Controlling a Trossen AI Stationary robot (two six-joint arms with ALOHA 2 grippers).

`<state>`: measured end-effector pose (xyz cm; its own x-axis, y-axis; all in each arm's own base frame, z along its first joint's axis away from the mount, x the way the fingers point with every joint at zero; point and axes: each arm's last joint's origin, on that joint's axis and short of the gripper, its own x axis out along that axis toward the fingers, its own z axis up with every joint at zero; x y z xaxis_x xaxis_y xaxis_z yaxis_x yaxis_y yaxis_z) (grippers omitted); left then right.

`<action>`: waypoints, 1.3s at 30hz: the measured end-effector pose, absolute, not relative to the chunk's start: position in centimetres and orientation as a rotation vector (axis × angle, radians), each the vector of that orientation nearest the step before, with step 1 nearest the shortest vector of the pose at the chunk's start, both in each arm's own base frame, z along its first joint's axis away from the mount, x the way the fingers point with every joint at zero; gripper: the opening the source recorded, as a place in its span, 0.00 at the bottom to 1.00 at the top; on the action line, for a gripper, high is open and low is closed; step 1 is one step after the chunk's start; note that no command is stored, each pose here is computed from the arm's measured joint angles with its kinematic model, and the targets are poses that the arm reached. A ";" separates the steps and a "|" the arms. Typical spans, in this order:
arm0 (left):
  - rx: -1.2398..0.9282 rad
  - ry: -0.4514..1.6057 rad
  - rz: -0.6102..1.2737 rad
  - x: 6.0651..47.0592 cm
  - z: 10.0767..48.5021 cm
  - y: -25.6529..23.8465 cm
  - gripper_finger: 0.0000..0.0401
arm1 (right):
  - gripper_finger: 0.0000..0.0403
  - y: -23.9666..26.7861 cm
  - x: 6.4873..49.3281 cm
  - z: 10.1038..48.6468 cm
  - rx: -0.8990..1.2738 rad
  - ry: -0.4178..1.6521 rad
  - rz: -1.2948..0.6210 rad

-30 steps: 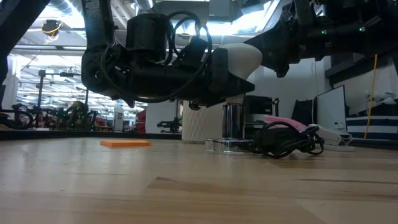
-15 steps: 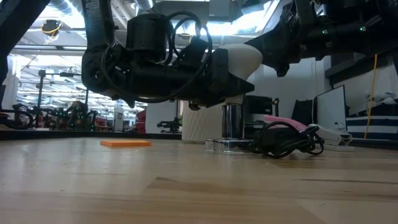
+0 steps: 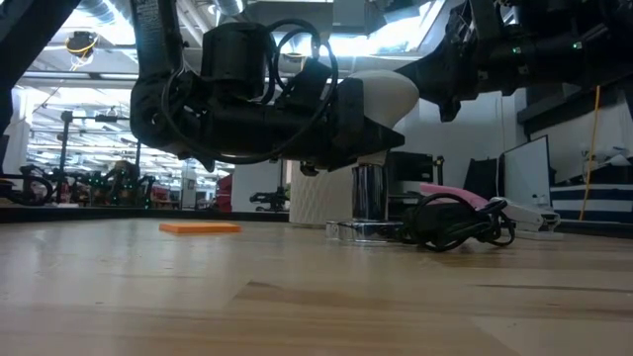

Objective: Screw lightbulb
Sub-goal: Insert the lightbulb into the lamp

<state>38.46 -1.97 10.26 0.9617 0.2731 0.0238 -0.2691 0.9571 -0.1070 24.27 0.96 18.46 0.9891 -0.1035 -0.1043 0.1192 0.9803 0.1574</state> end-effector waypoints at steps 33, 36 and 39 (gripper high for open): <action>-0.085 -0.043 0.272 38.4 10.4 -2.0 0.38 | 0.01 1.0 24.3 18.4 0.164 0.099 -0.096; -0.088 -0.043 0.272 38.4 10.4 -2.0 0.38 | 0.01 1.0 24.3 18.4 0.163 0.099 -0.096; -0.074 -0.042 0.272 38.4 10.4 -2.0 0.38 | 0.01 1.0 24.3 18.4 0.163 0.100 -0.095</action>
<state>38.45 -2.01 10.41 0.9624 0.2698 0.0317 -0.2667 0.9605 -0.0790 24.27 1.01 18.41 0.9906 -0.0862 -0.1067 0.1024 0.9823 0.1571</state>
